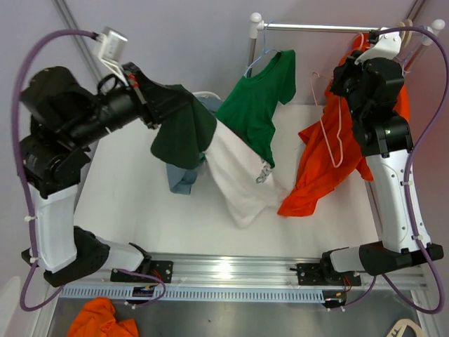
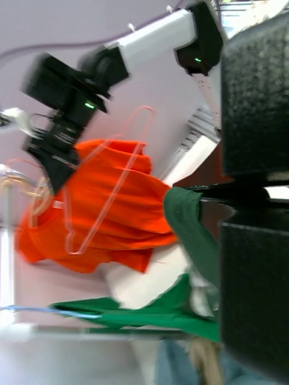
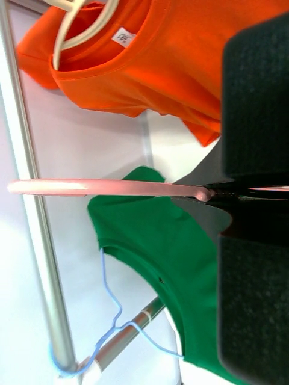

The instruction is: Remove the t-shirt from the hanger

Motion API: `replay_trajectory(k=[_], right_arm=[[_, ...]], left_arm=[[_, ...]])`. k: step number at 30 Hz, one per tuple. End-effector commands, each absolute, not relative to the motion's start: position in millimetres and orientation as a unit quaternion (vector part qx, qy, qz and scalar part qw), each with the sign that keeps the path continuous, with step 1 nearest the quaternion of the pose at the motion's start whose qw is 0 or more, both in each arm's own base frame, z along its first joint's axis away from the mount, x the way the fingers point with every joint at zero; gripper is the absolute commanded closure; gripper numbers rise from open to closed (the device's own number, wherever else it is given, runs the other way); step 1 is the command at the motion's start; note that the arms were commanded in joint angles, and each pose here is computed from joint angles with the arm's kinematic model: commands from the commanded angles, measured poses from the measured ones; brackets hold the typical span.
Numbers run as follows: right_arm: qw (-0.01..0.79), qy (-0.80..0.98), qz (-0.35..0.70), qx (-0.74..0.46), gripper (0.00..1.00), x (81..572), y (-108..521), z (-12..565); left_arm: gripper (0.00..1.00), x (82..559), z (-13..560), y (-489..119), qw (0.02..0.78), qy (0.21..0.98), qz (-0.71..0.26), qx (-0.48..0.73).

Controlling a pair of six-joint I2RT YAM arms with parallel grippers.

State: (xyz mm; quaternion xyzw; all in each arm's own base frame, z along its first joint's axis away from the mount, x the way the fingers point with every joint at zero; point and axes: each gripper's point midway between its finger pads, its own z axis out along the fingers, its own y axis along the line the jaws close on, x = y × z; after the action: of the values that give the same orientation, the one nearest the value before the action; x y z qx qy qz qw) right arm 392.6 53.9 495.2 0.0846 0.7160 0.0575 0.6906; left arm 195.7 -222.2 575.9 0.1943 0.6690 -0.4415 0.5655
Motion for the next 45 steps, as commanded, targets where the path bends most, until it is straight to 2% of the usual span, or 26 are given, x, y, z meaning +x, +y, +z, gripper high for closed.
replay_trajectory(k=[1,5,12,24,31,37,45], right_arm=[[0.73,0.676,0.069,0.08,1.0,395,52,530],[0.731,0.674,0.063,0.083,1.0,415,37,527],[0.724,0.679,0.091,0.074,1.0,440,20,514],[0.75,0.653,0.096,0.043,1.0,465,14,529],[0.744,0.659,0.108,0.035,1.0,491,16,516],[0.73,0.673,0.11,0.032,1.0,508,17,493],[0.721,0.682,0.118,0.034,1.0,512,20,476]], left_arm=[[0.99,191,600,-215,0.566,0.651,-0.469,0.188],[0.99,205,626,-206,0.615,0.603,-0.479,0.168],[0.99,238,677,-175,0.721,0.523,-0.436,0.128],[0.99,289,734,-171,0.811,0.391,-0.406,0.155],[0.99,343,741,-146,0.844,0.364,-0.374,0.124],[0.99,432,697,-105,0.836,0.415,-0.354,0.067],[0.99,544,564,-99,0.742,0.56,-0.369,-0.006]])
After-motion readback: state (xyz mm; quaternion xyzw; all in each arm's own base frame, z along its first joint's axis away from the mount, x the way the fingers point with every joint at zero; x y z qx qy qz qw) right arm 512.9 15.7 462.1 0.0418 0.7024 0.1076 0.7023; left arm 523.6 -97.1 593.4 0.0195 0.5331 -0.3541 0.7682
